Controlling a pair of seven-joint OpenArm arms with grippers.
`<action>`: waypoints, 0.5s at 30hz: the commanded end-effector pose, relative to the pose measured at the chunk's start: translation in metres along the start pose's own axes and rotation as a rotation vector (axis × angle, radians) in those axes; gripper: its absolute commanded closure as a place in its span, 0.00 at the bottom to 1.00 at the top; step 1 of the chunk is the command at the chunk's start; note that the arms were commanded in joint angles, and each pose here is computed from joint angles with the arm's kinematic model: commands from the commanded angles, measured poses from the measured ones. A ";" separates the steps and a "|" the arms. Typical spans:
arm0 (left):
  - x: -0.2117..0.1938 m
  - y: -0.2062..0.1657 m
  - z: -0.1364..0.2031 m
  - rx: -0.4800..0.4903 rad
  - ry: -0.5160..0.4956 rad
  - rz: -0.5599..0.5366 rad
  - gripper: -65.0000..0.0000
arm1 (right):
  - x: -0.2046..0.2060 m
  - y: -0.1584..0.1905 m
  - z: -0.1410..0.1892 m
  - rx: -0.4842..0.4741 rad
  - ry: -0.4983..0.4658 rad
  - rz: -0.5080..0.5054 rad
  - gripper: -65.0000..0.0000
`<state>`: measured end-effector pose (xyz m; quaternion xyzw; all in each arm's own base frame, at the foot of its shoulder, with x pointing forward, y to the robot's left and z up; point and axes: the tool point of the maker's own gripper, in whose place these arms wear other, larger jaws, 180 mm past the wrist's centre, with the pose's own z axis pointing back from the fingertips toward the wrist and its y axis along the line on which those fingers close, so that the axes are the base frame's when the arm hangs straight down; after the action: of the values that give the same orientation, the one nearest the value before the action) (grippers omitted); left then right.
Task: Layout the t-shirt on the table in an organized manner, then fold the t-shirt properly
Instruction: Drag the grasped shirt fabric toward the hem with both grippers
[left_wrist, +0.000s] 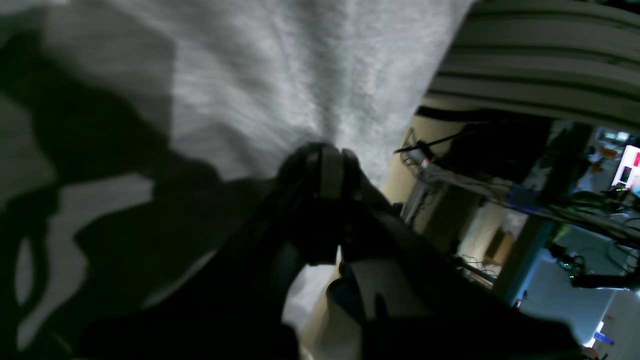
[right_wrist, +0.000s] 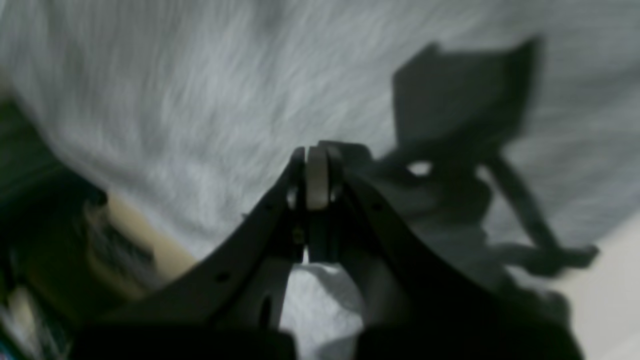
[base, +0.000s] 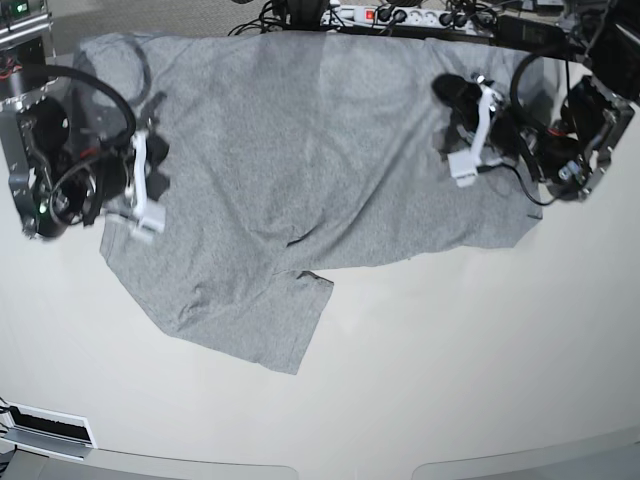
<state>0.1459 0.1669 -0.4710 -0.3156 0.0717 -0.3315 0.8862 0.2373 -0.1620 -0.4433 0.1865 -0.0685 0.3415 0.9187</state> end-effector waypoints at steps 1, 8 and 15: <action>0.001 0.019 0.022 0.074 0.012 0.003 1.00 | 0.028 -0.007 0.017 -0.026 -0.092 0.033 1.00; 0.063 0.053 0.065 0.259 -0.191 -0.056 1.00 | 0.095 -0.040 0.043 -0.231 -0.352 0.141 1.00; 0.077 0.077 0.062 0.427 -0.186 -0.051 1.00 | 0.106 -0.053 0.030 -0.317 -0.372 0.086 1.00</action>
<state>0.2600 0.1901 -0.4650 -0.1666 -0.0846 -0.3293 0.9255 0.3408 -0.1421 -0.4164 0.1040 -0.2787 0.3278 0.8967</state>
